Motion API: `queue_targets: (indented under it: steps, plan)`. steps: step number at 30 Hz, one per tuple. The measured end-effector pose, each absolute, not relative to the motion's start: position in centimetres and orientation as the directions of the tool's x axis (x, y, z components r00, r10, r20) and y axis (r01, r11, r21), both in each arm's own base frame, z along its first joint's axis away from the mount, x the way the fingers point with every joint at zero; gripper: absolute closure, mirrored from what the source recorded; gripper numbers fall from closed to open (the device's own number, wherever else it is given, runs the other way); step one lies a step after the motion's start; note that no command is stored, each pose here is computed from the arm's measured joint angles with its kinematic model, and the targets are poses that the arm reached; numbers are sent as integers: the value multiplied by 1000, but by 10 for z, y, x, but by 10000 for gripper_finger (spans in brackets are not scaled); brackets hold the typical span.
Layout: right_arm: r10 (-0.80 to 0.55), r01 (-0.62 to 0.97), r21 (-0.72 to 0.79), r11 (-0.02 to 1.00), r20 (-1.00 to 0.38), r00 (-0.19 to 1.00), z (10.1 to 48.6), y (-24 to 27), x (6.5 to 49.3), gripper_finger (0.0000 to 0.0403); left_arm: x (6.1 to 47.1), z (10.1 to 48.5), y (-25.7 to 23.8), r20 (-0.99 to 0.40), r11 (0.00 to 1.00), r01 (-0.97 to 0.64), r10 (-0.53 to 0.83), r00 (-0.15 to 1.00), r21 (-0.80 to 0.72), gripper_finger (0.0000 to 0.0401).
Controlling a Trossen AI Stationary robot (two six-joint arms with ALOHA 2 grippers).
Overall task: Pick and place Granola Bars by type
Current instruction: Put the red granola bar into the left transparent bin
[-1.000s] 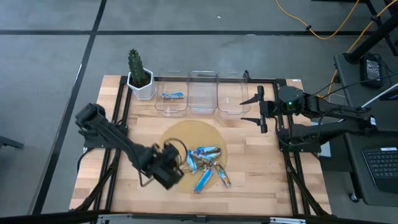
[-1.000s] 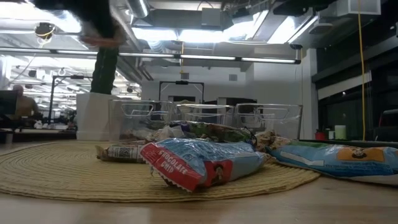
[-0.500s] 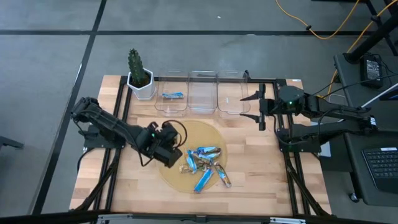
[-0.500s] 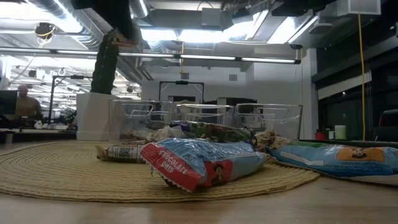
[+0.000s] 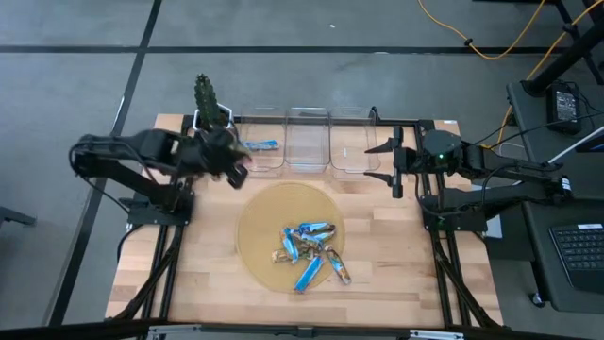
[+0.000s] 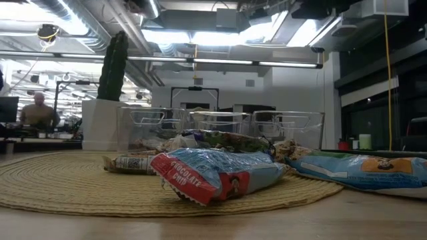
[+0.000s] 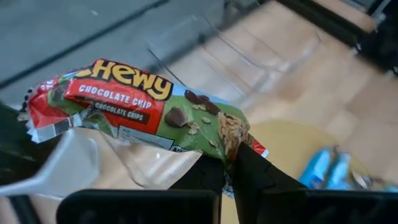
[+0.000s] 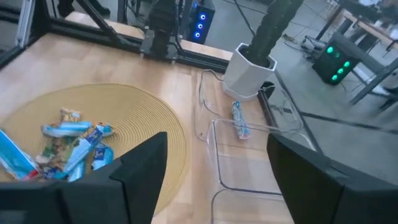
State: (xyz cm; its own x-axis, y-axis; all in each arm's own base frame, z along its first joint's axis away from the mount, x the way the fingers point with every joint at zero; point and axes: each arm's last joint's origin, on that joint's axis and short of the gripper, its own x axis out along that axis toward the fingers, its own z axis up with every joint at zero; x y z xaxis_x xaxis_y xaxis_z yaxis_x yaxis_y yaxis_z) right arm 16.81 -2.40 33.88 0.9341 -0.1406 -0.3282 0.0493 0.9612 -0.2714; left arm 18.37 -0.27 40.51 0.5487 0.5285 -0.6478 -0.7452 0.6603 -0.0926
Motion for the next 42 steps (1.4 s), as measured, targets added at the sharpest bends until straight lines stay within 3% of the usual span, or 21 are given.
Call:
queue_targets:
  steps: [10, 23, 34, 42]
  plan:
    - [-139, 79, -190, 979, -329, 934, 339, -24, 168, 126, 172, 419, 41, -626, 678, -734, 557, 545, -36, 395]
    - [-139, 94, -149, 984, -329, 934, 339, -24, 168, 126, 185, 474, 122, -563, 753, -656, 565, 603, 52, 395]
    - [-139, 94, -151, 984, -329, 934, 339, -24, 168, 126, 200, 416, 166, -737, 768, -634, 480, 476, 90, 390]
    - [-147, 101, -153, 983, -330, 933, 339, -24, 168, 126, 209, 372, 165, -815, 790, -611, 383, 435, 44, 391]
